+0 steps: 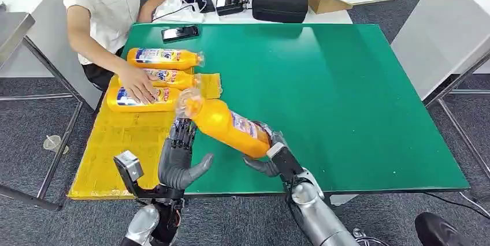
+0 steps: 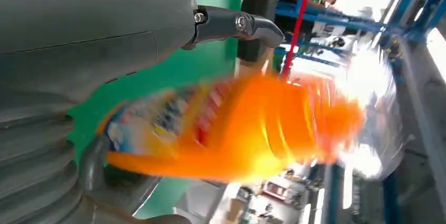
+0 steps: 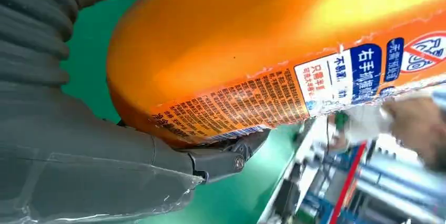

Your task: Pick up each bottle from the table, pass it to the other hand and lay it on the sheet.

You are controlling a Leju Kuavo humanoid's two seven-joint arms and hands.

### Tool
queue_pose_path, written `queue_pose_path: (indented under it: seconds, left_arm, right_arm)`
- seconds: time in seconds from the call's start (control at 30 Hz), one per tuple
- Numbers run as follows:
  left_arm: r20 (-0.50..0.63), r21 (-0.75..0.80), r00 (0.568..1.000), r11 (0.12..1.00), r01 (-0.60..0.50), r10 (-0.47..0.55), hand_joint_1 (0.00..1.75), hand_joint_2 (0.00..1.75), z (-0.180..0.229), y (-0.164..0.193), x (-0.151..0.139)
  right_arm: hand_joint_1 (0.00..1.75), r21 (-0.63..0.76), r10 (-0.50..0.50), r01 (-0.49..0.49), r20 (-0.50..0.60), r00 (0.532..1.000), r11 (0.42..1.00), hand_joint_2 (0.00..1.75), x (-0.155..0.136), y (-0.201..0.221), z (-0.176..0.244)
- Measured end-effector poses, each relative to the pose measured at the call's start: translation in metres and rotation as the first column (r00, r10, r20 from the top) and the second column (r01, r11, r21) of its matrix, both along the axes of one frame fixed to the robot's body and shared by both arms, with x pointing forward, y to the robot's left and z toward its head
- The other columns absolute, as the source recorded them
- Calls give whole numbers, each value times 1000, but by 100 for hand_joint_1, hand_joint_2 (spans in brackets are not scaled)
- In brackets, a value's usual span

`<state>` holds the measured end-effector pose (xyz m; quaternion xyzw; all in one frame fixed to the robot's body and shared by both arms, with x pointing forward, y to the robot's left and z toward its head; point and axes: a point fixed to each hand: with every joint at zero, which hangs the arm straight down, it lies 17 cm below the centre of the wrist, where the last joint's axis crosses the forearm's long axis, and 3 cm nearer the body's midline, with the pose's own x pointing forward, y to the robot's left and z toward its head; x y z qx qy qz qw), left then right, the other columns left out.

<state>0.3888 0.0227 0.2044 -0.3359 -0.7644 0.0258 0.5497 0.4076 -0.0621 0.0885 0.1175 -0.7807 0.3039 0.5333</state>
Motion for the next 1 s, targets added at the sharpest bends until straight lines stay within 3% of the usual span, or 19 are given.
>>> queue_pose_path:
  seconds: [0.13,0.63,0.77,1.0]
  left_arm:
    - [8,47,1000,999,-3,3,0,175,-1,-6,7]
    - [-23,70,999,997,35,-34,0,175,-7,-15,21]
    - [-14,55,999,998,31,-30,0,175,-3,-12,28]
    - [-28,-76,996,994,80,-82,0,175,13,-9,34]
  right_arm:
    - [175,-98,-5,14,85,996,995,175,3,13,1]
    - [175,-161,73,-53,119,990,986,175,-2,36,0]
    - [175,-162,98,-78,123,988,984,175,-5,45,2]
    - [175,-50,178,-174,93,980,983,175,-22,69,15]
